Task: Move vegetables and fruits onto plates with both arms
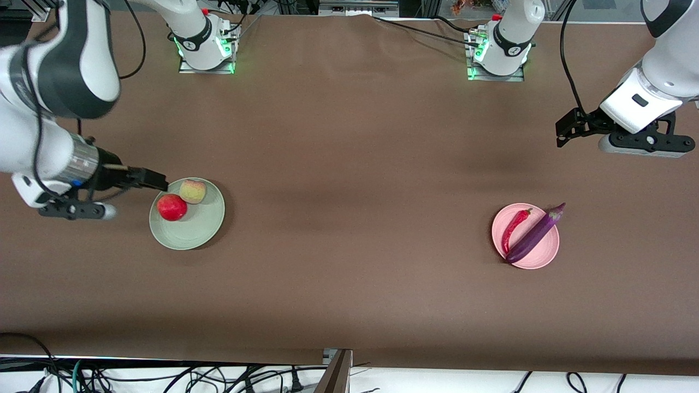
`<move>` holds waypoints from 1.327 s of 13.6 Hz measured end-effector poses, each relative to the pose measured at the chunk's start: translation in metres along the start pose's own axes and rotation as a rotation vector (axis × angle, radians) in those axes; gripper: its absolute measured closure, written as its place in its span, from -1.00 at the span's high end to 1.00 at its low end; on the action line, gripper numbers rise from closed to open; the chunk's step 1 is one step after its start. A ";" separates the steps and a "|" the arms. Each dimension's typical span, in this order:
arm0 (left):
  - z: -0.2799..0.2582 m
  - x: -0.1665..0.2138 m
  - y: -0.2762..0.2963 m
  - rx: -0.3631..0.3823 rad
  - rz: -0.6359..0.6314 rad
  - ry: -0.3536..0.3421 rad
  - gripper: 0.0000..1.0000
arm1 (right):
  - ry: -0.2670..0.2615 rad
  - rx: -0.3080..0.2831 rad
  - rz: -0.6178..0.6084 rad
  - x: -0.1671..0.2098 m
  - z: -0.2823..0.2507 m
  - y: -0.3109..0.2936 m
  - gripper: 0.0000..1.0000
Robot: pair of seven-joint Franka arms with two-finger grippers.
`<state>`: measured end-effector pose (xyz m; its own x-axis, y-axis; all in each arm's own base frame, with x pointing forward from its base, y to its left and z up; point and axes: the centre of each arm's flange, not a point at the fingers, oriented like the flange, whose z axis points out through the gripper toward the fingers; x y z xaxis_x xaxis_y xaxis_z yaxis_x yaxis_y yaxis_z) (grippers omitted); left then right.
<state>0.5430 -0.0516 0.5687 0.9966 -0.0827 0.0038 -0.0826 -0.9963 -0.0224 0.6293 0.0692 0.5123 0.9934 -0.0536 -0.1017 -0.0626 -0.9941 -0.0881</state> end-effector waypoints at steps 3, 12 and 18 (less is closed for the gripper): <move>0.000 0.000 0.000 0.000 0.000 0.000 1.00 | -0.011 -0.034 -0.021 -0.015 -0.017 0.001 1.00; 0.000 0.000 0.001 0.000 0.002 0.000 1.00 | -0.005 -0.058 -0.041 -0.071 -0.052 0.022 1.00; 0.000 0.000 0.010 0.002 0.019 0.001 1.00 | -0.006 -0.097 -0.060 -0.073 -0.051 0.018 1.00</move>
<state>0.5420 -0.0615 0.5687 0.9948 -0.1016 0.0039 -0.1015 -0.9945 -0.0247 0.5603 0.0507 0.5688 0.9944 0.0067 -0.1053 0.0070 -1.0000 0.0019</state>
